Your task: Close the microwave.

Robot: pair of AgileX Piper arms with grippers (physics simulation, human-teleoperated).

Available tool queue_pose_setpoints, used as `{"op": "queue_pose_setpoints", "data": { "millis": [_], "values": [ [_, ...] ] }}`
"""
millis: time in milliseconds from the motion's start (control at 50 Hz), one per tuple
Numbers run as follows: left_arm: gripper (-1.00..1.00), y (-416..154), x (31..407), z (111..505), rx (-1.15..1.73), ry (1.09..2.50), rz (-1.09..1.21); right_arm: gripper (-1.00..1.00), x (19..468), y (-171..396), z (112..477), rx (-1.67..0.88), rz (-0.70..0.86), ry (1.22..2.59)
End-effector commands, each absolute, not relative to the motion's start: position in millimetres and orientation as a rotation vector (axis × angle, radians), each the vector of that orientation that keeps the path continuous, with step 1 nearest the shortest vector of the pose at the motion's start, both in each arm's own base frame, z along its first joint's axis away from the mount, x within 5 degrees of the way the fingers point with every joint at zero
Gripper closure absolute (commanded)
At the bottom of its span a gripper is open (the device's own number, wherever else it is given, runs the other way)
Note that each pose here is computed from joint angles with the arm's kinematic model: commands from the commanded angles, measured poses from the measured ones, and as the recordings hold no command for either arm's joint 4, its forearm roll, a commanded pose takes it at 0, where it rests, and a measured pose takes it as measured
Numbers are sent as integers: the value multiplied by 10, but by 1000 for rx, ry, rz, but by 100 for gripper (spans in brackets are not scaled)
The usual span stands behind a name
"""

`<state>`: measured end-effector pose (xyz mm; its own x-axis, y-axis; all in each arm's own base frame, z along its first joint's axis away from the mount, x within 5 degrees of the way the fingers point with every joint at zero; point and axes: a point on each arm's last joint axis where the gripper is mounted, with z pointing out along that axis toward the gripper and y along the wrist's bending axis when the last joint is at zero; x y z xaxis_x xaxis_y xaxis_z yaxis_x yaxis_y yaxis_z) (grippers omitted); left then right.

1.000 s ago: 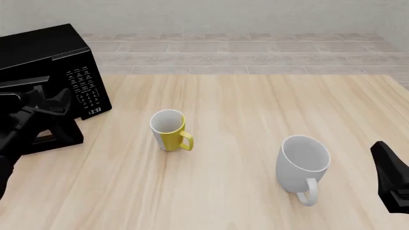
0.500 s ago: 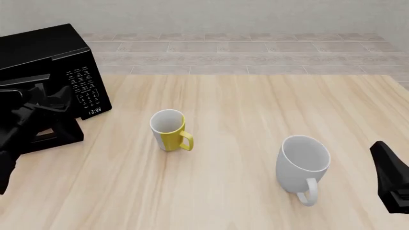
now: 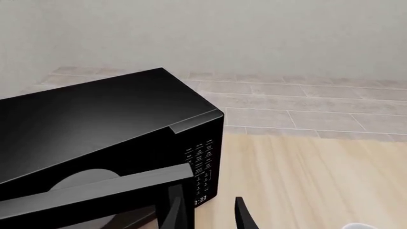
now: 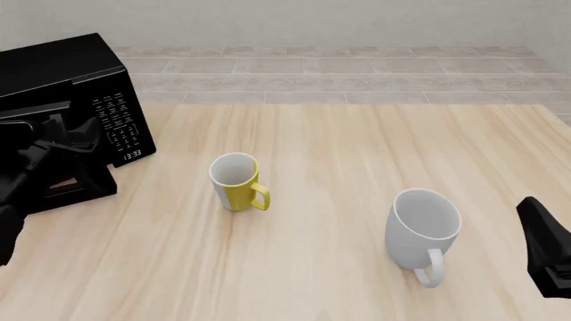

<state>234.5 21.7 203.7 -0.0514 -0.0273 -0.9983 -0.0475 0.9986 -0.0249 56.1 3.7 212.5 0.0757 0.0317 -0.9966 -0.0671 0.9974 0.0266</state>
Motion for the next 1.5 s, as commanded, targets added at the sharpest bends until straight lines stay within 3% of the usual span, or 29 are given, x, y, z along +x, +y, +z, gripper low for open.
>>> {"op": "queue_pose_setpoints", "data": {
  "millis": [20, 1500],
  "values": [
    [-100, 452, 2323, 1735, -208, 1782, 109, -100, 561, 37, 2125, -29, 74, 1494],
    [-100, 650, 2619, 1666, -247, 1818, 152, -100, 562, 40, 2119, -28, 85, 1501]
  ]
}}
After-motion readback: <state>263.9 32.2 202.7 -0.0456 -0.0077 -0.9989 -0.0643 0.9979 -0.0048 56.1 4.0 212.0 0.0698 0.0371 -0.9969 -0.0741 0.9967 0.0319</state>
